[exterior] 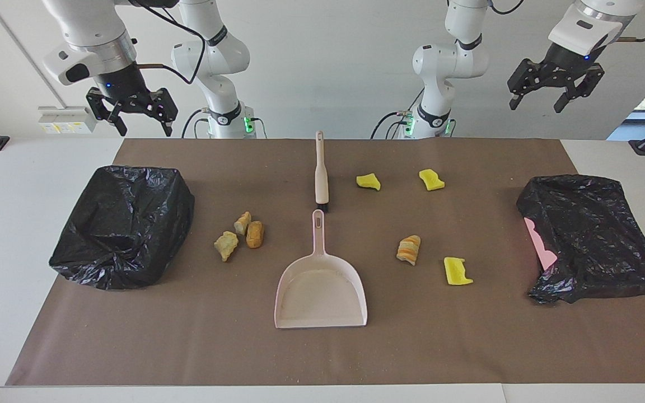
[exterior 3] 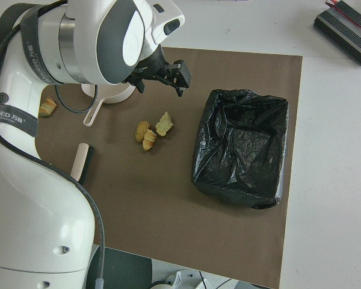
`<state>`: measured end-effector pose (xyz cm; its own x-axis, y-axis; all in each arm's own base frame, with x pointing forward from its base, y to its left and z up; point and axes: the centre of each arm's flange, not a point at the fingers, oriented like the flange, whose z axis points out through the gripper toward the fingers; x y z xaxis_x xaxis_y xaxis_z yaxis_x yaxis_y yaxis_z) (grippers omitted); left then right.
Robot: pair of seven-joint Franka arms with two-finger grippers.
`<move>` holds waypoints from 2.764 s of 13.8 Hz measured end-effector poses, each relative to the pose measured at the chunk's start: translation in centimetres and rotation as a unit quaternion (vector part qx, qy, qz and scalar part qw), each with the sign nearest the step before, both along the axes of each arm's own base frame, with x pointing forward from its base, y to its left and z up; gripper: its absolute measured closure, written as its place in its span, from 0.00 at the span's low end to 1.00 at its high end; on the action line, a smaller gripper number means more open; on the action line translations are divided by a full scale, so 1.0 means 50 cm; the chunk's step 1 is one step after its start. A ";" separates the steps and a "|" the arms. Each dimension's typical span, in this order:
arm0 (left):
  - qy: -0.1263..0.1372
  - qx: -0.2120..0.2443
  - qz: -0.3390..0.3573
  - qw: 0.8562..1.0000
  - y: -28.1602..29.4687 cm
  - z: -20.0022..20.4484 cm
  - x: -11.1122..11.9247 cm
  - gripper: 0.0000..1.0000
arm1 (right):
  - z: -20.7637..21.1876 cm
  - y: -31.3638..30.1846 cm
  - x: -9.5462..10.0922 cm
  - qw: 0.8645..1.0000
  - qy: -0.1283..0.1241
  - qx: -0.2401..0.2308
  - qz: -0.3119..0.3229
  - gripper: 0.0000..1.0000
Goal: Sweep and dump trash in bin
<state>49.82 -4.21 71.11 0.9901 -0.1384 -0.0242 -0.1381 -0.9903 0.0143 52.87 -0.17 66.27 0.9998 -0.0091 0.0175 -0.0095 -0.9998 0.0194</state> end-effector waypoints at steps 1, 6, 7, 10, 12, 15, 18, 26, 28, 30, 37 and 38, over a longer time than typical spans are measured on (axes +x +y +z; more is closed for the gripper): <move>0.000 0.000 0.000 1.000 0.000 0.000 0.000 0.00 | 0.005 -0.001 -0.003 1.000 -0.002 0.000 0.003 0.00; 0.000 0.000 0.000 1.000 0.000 0.000 0.000 0.00 | 0.012 -0.003 -0.009 1.000 -0.005 0.001 0.007 0.00; 0.000 0.000 0.000 1.000 0.000 0.000 0.000 0.00 | 0.013 -0.007 -0.011 1.000 -0.003 0.001 0.005 0.00; 0.000 0.000 0.000 1.000 0.000 0.000 0.000 0.00 | 0.026 -0.024 -0.021 1.000 -0.008 0.002 0.002 0.00; 0.000 0.000 -0.002 1.000 -0.005 0.000 -0.001 0.00 | 0.020 -0.020 -0.021 1.000 -0.006 0.002 0.005 0.00; 0.000 0.000 -0.007 1.000 -0.015 0.000 -0.001 0.00 | -0.012 -0.018 -0.013 1.000 -0.001 0.002 0.006 0.00; 0.000 0.001 -0.009 1.000 -0.019 0.000 -0.002 0.00 | -0.017 -0.018 -0.010 1.000 -0.006 0.002 0.006 0.00; 0.024 0.011 -0.037 0.999 -0.171 -0.054 -0.074 0.00 | -0.022 -0.017 -0.010 1.000 -0.003 0.003 0.007 0.00; 0.022 0.012 -0.039 0.999 -0.246 -0.090 -0.109 0.00 | -0.024 -0.017 -0.010 1.000 -0.002 0.003 0.007 0.00; 0.027 0.015 -0.044 0.999 -0.318 -0.133 -0.154 0.00 | -0.026 -0.017 -0.010 1.000 -0.001 0.003 0.007 0.00; 0.019 0.014 -0.035 0.999 -0.562 -0.317 -0.319 0.00 | -0.033 -0.016 -0.010 1.000 0.003 0.003 0.007 0.00; 0.017 0.009 -0.031 0.999 -0.592 -0.344 -0.343 0.00 | -0.033 -0.016 -0.010 1.000 0.003 0.003 0.007 0.00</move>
<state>32.66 -33.81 53.90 0.9783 -0.1978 -0.0613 -0.1980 -0.9802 0.0026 52.37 -0.99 64.63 0.9999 0.0048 0.0121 0.0047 -0.9999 0.0141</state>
